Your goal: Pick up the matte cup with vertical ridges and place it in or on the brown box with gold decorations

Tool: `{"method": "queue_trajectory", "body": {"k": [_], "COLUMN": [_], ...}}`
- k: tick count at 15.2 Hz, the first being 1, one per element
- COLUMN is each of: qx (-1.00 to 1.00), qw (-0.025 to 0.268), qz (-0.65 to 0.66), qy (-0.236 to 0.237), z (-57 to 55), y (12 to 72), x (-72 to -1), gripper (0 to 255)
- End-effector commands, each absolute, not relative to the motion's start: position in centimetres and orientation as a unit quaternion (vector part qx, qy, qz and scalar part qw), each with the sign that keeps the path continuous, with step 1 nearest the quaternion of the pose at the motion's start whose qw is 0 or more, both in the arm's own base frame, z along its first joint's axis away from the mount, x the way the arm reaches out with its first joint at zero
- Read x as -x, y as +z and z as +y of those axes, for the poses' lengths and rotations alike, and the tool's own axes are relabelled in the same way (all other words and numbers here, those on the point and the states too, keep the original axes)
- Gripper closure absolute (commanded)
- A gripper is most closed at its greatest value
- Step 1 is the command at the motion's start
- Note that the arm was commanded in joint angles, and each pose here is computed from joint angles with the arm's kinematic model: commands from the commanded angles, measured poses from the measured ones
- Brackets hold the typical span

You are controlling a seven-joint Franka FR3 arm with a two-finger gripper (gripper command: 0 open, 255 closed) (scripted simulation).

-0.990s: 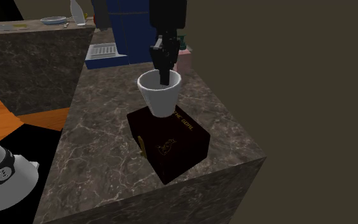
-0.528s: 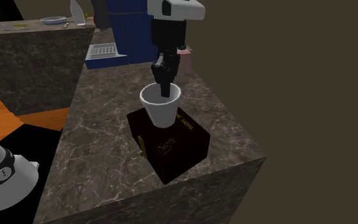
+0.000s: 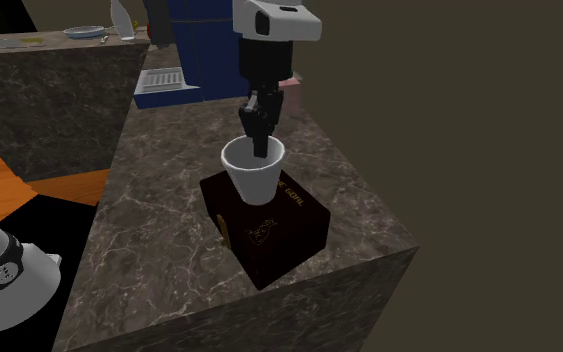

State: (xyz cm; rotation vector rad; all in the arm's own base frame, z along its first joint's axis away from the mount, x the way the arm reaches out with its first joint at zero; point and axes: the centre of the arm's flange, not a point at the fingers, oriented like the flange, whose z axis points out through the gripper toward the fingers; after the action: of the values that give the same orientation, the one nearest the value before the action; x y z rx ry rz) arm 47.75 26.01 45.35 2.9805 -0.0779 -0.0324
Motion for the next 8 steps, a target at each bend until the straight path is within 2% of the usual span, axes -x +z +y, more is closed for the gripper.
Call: {"method": "queue_trajectory", "body": {"k": [1, 6, 8], "qx": [-0.996, -0.996, -0.996], "qw": [0.080, 0.080, 0.080], "qz": [-0.026, -0.026, -0.026], "qy": [-0.011, -0.011, -0.011], "z": [26.0, 26.0, 26.4], "y": [45.4, 45.4, 48.0], "x": [-47.8, -47.8, -47.8], "gripper": [0, 0, 0]}}
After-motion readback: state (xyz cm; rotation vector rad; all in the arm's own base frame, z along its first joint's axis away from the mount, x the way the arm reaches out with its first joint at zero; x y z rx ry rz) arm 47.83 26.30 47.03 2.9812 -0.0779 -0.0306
